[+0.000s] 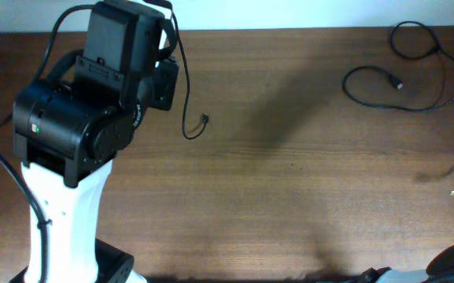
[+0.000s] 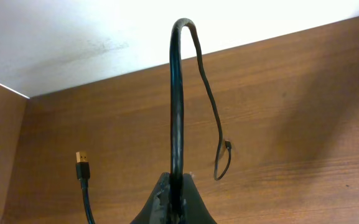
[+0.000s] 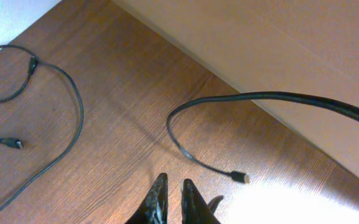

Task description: Untangle cables

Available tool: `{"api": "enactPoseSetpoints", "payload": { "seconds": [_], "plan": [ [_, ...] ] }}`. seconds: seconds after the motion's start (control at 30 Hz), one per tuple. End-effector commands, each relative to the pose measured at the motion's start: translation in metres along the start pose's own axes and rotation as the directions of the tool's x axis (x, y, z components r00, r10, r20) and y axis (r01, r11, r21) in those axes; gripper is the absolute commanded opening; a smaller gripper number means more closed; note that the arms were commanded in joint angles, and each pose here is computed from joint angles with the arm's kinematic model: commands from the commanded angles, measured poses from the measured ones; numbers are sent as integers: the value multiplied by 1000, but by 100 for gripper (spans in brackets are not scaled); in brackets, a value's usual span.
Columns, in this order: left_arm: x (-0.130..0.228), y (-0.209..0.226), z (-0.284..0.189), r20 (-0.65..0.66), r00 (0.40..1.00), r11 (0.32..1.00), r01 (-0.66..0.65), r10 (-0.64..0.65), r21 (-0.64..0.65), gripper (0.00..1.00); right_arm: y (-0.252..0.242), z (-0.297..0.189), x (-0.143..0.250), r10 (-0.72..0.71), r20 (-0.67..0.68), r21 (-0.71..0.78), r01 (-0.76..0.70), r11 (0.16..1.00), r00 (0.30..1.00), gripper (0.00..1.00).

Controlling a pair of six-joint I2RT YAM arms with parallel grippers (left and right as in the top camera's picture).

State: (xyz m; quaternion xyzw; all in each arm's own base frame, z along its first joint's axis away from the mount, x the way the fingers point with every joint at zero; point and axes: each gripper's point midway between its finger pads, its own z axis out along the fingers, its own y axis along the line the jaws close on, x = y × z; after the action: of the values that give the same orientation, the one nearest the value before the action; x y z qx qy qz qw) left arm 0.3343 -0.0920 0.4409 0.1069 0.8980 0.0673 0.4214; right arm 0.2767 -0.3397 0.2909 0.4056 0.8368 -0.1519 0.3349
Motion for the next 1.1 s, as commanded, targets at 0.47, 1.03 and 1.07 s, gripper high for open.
{"api": "enactPoseSetpoints", "payload": {
  "seconds": [0.47,1.03,1.07],
  "plan": [
    [2,-7,-6,3,1000,999,2,-2,50,0,26,70,-23,-67,105,-75,75,994,992,4],
    [-3,-8,-6,23,1000,999,8,-9,53,0,9,139,-1,-116,21,35,116,993,993,98],
    [-3,-8,-6,23,1000,999,11,-12,53,0,8,139,-2,-116,23,36,115,993,993,98]
  ]
}}
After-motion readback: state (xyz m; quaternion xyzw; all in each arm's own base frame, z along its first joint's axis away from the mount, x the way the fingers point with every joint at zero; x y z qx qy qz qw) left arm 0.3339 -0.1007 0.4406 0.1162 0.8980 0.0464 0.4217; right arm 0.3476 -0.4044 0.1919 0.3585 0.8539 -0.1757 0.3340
